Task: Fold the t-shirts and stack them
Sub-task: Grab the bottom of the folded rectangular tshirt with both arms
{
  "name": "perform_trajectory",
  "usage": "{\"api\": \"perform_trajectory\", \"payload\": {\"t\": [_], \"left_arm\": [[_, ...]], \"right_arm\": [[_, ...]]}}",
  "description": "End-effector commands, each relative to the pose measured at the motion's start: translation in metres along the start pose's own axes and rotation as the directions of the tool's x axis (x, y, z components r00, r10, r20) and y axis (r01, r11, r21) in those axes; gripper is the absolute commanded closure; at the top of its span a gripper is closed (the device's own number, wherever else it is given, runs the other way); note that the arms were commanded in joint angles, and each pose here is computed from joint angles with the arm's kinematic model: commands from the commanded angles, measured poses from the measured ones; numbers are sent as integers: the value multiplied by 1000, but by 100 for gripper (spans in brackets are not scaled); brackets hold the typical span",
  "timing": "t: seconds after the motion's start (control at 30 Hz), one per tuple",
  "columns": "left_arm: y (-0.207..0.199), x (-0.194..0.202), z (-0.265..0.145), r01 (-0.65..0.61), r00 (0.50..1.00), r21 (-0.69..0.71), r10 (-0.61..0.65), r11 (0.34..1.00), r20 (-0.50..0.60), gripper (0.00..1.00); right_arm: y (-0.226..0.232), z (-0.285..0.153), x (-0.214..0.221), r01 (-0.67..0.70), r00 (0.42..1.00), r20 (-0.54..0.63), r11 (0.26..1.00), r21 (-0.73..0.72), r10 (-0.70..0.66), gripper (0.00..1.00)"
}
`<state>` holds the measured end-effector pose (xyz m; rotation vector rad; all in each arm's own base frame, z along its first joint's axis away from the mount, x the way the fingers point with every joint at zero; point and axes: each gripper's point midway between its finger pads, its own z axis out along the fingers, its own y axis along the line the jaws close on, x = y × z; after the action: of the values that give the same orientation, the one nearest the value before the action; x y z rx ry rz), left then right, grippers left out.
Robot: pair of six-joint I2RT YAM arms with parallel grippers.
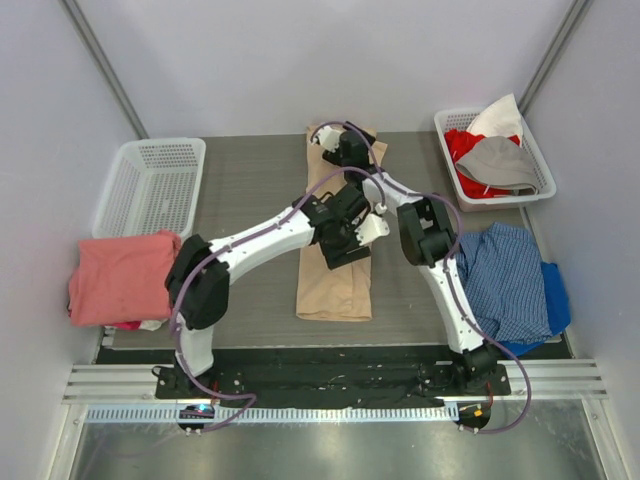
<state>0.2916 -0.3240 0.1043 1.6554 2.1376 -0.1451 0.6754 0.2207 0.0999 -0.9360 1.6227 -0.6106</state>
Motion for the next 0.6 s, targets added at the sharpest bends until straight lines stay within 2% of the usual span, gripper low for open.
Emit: {"api": "perform_trajectory", "payload": {"t": [0.0,0.2,0.27,0.3,0.33,0.4,0.43,0.57], "left_arm": [[16,-17,-42,22,995,-102,-12,995,94,32],[31,-1,-74,50,992,-225,-23,973,121,27],[36,7,-81,84,988,-257,-47,963,145,24],[40,5,-100,107,979,-281,-52,954,197,23],[41,9,-102,122,975,-296,-58,948,214,21],[50,11,-125,161,959,-338,-67,927,274,19],[53,17,-126,172,958,-352,-73,920,276,16],[63,38,-136,242,946,-360,-137,901,293,13]], "right_arm": [[-95,-43,-58,-102,991,100,983,152,87,17],[-115,-87,-47,-109,994,24,987,114,107,14],[-116,-103,-40,-103,995,-4,989,104,104,14],[-103,-109,-23,-84,995,-43,994,77,87,14],[-119,-126,-25,-88,995,-46,992,95,93,14],[-106,-141,-5,-83,992,-95,995,62,88,14],[-116,-159,-6,-91,990,-102,994,58,96,14],[-100,-207,16,-164,973,-172,986,-44,154,14]]}}
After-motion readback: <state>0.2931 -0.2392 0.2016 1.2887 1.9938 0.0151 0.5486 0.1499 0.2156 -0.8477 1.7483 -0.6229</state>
